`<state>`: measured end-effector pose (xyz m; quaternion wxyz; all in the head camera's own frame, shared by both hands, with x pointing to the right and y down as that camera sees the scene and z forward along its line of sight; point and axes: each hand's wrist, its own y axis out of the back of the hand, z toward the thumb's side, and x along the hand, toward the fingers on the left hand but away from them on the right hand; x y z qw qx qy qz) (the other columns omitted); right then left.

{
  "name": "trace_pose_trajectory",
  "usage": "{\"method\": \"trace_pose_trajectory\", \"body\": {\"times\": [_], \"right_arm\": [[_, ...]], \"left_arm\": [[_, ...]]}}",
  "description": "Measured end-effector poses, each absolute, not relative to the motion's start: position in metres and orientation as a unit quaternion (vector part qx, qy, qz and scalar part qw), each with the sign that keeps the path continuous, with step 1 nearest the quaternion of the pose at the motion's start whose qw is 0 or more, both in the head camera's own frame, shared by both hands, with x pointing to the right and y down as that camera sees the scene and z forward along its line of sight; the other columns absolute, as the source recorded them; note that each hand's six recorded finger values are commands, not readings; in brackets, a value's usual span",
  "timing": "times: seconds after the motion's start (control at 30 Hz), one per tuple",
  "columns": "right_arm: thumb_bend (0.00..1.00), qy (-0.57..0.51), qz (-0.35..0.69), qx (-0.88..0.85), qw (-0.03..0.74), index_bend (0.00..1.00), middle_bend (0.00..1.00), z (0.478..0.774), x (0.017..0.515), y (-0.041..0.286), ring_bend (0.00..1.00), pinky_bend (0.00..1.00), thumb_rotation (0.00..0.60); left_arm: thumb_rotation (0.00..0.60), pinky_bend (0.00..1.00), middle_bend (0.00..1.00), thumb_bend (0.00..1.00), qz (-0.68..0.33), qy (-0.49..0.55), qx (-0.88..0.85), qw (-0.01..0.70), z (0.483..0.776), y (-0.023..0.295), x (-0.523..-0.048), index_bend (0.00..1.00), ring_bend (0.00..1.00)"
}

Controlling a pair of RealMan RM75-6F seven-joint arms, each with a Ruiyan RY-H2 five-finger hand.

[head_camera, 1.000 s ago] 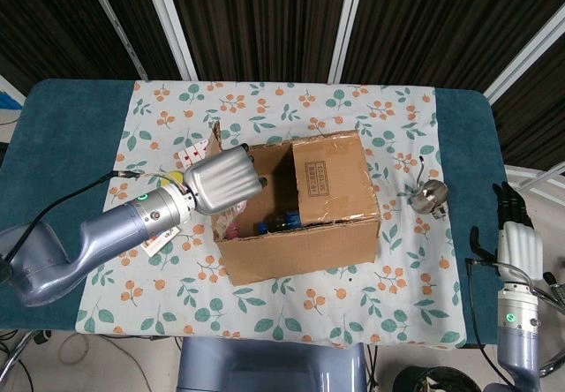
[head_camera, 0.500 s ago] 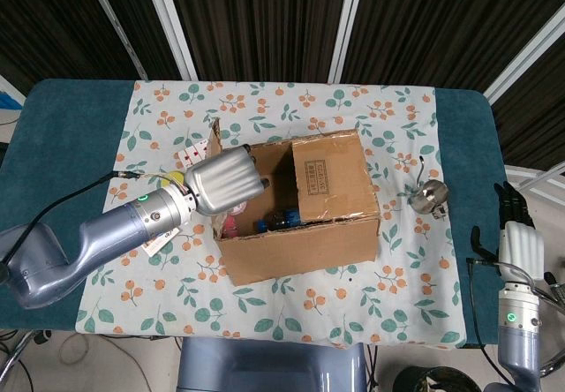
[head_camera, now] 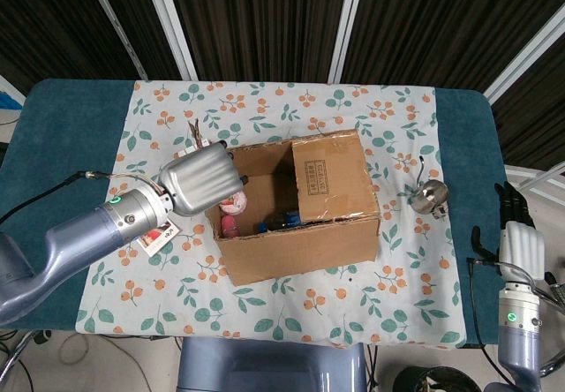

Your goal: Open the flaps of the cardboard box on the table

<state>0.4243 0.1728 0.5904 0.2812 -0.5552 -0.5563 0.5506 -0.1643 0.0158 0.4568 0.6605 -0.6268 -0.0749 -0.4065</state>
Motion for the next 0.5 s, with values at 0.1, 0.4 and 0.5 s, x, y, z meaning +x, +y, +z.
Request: {"method": "trace_pose_trajectory", "body": {"times": [0.1, 0.4, 0.5], "right_arm": [[0.54, -0.555, 0.550, -0.557, 0.281, 0.00, 0.00, 0.591, 0.423, 0.173, 0.00, 0.23, 0.600], [0.54, -0.552, 0.550, -0.560, 0.280, 0.00, 0.00, 0.591, 0.420, 0.174, 0.00, 0.23, 0.600], [0.54, -0.553, 0.550, -0.559, 0.282, 0.00, 0.00, 0.590, 0.420, 0.174, 0.00, 0.23, 0.600]], "left_arm": [[0.600, 0.49, 0.65, 1.00, -0.424, -0.065, -0.623, 0.654, 0.450, 0.017, -0.182, 0.42, 0.47], [0.600, 0.49, 0.64, 1.00, -0.483, -0.043, -0.625, 0.612, 0.457, 0.028, -0.240, 0.41, 0.47], [0.600, 0.49, 0.64, 1.00, -0.502, -0.038, -0.627, 0.595, 0.466, 0.033, -0.260, 0.41, 0.47]]}}
